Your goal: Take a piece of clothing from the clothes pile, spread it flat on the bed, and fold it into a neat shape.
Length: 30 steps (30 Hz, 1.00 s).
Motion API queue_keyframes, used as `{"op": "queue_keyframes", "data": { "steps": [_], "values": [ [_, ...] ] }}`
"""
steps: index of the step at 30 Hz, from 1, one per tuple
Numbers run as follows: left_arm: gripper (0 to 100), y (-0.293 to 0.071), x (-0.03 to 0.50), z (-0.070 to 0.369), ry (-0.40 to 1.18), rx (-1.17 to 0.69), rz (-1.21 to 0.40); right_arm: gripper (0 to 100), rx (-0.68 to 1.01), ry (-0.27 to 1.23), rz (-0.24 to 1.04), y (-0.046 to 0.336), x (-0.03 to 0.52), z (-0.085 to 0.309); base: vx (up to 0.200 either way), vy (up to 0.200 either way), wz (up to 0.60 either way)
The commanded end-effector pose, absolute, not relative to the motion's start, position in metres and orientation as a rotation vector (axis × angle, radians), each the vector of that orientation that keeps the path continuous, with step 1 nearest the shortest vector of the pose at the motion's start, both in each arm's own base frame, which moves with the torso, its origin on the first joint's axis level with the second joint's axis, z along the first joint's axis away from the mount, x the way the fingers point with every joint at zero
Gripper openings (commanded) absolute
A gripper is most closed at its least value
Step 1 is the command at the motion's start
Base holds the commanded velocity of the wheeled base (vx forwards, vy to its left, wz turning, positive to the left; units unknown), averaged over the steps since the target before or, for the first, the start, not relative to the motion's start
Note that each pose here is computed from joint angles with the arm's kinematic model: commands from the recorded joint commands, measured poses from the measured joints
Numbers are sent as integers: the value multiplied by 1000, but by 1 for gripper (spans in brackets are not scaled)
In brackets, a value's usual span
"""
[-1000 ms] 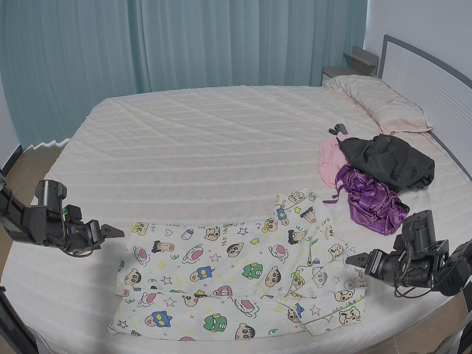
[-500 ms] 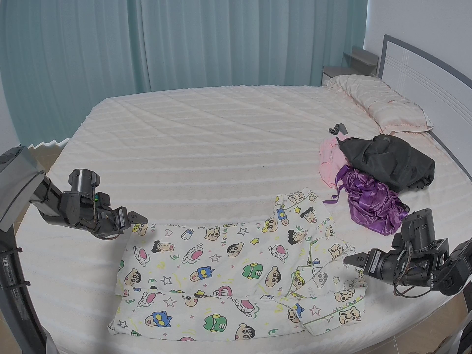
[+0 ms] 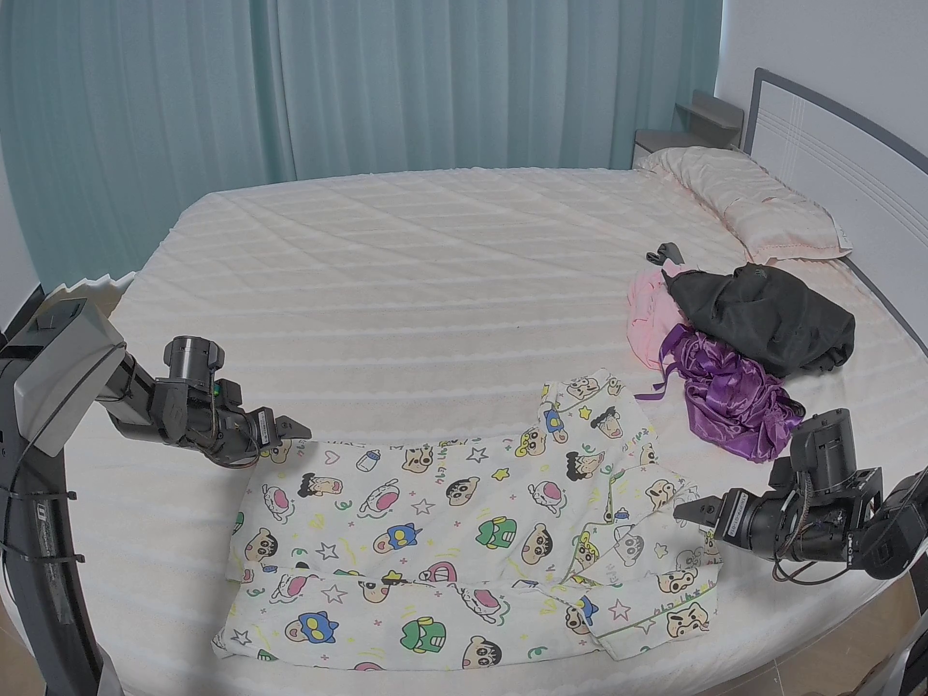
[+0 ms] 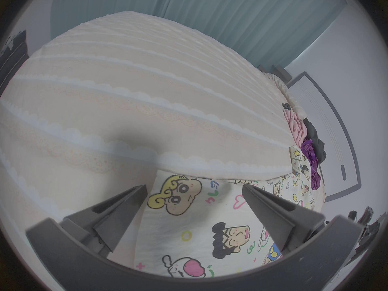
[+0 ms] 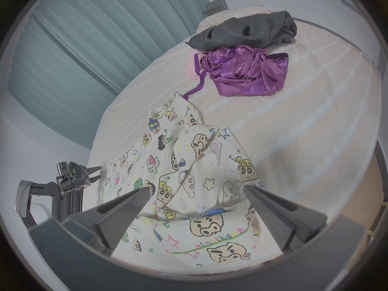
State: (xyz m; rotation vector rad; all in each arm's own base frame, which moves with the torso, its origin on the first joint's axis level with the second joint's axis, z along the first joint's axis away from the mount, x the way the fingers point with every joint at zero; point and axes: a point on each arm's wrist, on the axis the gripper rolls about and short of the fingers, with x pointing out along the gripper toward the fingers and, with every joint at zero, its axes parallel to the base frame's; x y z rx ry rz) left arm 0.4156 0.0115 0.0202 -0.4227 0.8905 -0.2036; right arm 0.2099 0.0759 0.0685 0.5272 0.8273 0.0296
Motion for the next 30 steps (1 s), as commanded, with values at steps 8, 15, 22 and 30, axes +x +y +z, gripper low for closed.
{"op": "queue_keyframes", "data": {
  "steps": [8, 15, 22, 30],
  "values": [
    [0, 12, 418, 13, 904, -426, -199, 100, 539, 796, 47, 83, 231, 75, 0, 0, 0],
    [0, 13, 410, 30, 880, -427, -196, 100, 518, 775, 49, 86, 289, 66, 0, 0, 0],
    [0, 19, 400, 60, 816, -413, -165, 100, 487, 791, 12, 83, 360, 42, 0, 0, 0],
    [0, 22, 391, 70, 804, -405, -134, 100, 470, 784, 44, 93, 405, 23, 0, 0, 0]
  ]
}}
